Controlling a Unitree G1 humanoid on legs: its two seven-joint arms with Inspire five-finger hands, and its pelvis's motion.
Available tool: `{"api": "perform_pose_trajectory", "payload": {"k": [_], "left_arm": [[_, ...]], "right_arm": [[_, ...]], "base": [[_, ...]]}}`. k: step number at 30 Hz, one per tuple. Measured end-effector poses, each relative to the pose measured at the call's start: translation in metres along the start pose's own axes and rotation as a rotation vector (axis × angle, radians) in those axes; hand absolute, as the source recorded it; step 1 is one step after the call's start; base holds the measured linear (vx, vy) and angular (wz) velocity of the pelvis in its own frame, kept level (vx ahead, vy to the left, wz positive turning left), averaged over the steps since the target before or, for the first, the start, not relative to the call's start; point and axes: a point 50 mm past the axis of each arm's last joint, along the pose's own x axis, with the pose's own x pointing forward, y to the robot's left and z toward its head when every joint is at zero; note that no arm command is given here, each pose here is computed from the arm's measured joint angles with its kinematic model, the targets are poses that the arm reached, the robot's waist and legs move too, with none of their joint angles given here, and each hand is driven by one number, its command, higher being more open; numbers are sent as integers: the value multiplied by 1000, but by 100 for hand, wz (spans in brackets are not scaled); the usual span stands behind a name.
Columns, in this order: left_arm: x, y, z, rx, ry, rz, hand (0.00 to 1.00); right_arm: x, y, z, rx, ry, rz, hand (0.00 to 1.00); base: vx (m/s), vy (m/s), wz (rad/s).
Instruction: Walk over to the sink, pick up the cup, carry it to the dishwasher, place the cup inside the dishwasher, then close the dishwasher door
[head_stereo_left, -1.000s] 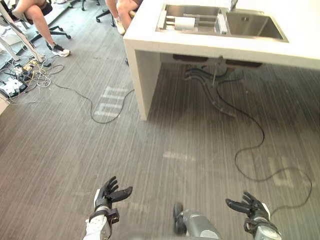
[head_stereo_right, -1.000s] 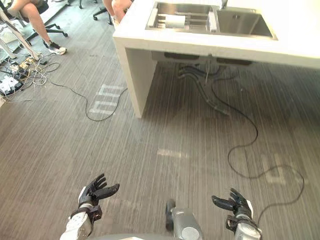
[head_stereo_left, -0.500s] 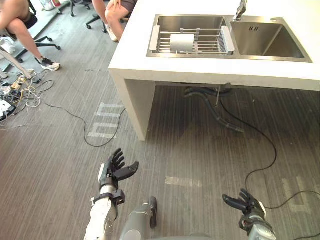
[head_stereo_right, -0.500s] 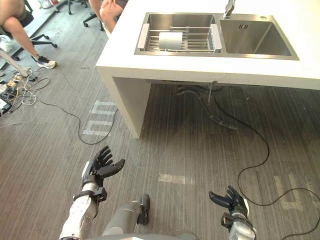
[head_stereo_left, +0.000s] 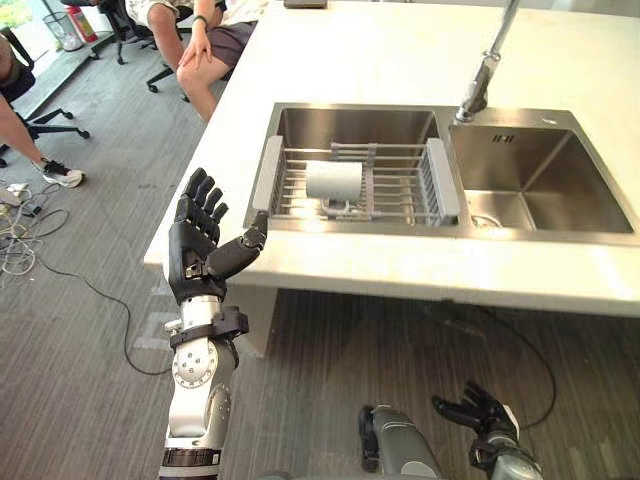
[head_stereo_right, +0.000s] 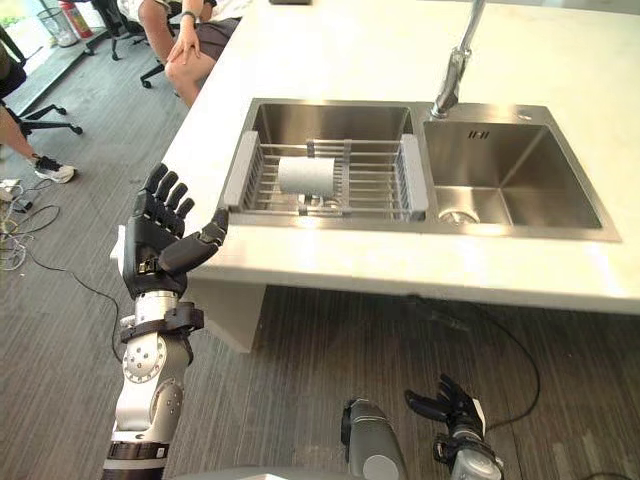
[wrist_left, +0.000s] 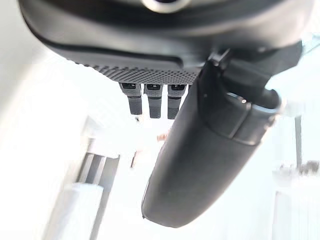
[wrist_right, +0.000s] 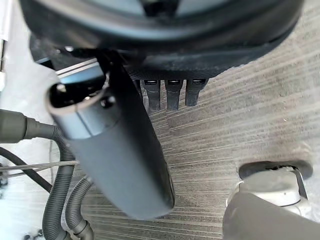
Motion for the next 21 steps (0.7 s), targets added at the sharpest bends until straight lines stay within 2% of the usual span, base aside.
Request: {"api": "perform_pose_trajectory", "payload": {"k": [5,8,16,18,21], "left_arm": [[-5,-3,20,-25,-84,-25,90],[-4,-5,29,-23,-128,-56,90],[2,11,10,148,-19,-136,90],[2,9,8,200,5,-203,90],[10,-10,6,279,4,-392,90]], "right_arm": [[-2,5,15,-18,-78,28,90],[0,2,23,-24,-113,22,90],[-3,8,-3,-1,-13,40,90],[-3,7,-7,-2,5,42,90],[-4,3,-11,-6,25,38,90]], "base": [[283,-69,0],[243,144,-18],[127,95,-12],[41,-20,-19],[41,-32,-9]]}}
